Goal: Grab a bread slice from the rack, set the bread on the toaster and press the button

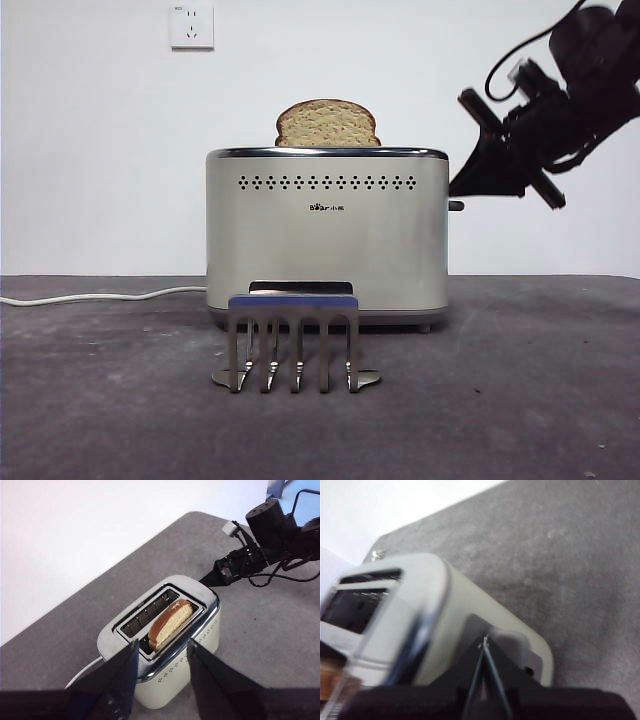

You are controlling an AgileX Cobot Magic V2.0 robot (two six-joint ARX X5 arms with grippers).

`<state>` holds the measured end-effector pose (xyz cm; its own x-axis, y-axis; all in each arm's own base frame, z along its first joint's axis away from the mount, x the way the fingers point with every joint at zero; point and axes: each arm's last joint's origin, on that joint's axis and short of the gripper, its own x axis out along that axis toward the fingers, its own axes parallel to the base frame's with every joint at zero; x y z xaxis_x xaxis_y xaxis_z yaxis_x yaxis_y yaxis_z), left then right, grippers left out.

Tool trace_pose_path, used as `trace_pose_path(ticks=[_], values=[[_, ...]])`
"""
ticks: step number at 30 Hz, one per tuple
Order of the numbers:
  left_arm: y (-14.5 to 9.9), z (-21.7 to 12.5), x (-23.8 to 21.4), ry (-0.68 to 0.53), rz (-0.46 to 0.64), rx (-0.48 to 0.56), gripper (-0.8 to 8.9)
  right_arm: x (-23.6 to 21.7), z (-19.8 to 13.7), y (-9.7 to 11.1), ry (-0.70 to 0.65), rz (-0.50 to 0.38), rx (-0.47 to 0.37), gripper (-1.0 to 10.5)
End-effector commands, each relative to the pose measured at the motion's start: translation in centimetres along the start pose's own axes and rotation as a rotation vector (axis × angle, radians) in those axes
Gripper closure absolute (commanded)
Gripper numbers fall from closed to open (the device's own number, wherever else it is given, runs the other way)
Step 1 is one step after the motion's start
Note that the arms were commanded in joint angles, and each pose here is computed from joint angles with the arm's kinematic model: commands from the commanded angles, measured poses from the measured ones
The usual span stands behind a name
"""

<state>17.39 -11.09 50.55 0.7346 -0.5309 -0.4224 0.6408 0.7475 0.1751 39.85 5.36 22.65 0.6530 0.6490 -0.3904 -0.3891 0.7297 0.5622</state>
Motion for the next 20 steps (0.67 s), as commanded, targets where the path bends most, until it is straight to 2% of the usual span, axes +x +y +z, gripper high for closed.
trace_pose_path(ticks=[1, 7, 20], values=[[-0.1, 0.0, 0.1, 0.001, -0.003, -0.013, 6.47, 0.5, -0.3, -0.5, 0.008, -0.004, 0.007, 9.6], [-0.1, -0.1, 0.1, 0.011, -0.005, -0.017, 6.47, 1.3, -1.1, -1.5, 0.040, -0.019, 0.003, 9.6], [-0.1, -0.3, 0.1, 0.032, -0.010, -0.019, 6.47, 3.3, -4.2, -4.5, 0.175, -0.096, 0.067, 9.6]])
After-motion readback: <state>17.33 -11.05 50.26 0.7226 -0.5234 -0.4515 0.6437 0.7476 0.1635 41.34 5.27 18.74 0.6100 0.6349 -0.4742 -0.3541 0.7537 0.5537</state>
